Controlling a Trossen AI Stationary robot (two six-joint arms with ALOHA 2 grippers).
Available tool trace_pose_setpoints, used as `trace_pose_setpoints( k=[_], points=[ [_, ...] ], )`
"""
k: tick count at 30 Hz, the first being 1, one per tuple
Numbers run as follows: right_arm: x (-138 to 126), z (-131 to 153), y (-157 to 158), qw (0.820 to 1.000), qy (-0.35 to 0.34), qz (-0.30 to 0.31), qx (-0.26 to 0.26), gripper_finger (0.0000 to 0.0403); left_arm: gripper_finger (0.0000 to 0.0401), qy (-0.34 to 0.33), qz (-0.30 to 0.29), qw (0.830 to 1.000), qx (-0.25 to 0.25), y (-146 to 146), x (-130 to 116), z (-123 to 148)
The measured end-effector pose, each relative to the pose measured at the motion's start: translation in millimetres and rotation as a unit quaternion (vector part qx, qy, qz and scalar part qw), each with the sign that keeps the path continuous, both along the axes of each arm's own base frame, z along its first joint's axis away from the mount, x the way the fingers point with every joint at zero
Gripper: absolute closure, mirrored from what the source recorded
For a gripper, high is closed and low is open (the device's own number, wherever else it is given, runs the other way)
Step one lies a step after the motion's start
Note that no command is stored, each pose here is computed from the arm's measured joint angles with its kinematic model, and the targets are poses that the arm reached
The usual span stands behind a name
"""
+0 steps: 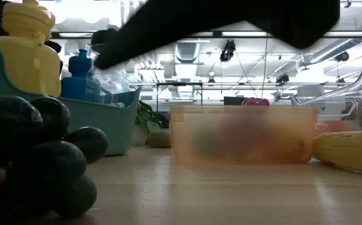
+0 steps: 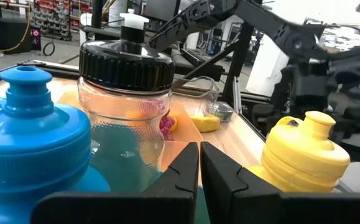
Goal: Pick & Place Food Item
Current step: Put the black grapes into the orange bin
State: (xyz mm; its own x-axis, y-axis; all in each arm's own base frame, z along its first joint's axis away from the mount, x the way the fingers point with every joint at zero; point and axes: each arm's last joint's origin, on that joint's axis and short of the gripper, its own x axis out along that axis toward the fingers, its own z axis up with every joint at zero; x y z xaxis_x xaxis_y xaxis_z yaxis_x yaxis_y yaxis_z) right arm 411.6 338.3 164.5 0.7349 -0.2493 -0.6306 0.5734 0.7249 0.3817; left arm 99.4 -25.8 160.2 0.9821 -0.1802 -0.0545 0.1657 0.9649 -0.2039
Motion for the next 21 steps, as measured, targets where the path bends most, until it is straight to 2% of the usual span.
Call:
trace_pose_setpoints(
  k=[3,11,21],
  points=[
    [2,-10,0,1.0,-0.001,-0.006,-0.013,0.0099,0.0379,0.0,0.0,1.0,0.0,0,0,0],
    [7,-12,-6,0.998,0.005,0.016,-0.056,0.0099,0.0379,0.0,0.0,1.0,0.0,0,0,0],
    [21,-12,-12,0.998,0.011,0.06,-0.006,0.0099,0.0379,0.0,0.0,1.0,0.0,0,0,0]
  ],
)
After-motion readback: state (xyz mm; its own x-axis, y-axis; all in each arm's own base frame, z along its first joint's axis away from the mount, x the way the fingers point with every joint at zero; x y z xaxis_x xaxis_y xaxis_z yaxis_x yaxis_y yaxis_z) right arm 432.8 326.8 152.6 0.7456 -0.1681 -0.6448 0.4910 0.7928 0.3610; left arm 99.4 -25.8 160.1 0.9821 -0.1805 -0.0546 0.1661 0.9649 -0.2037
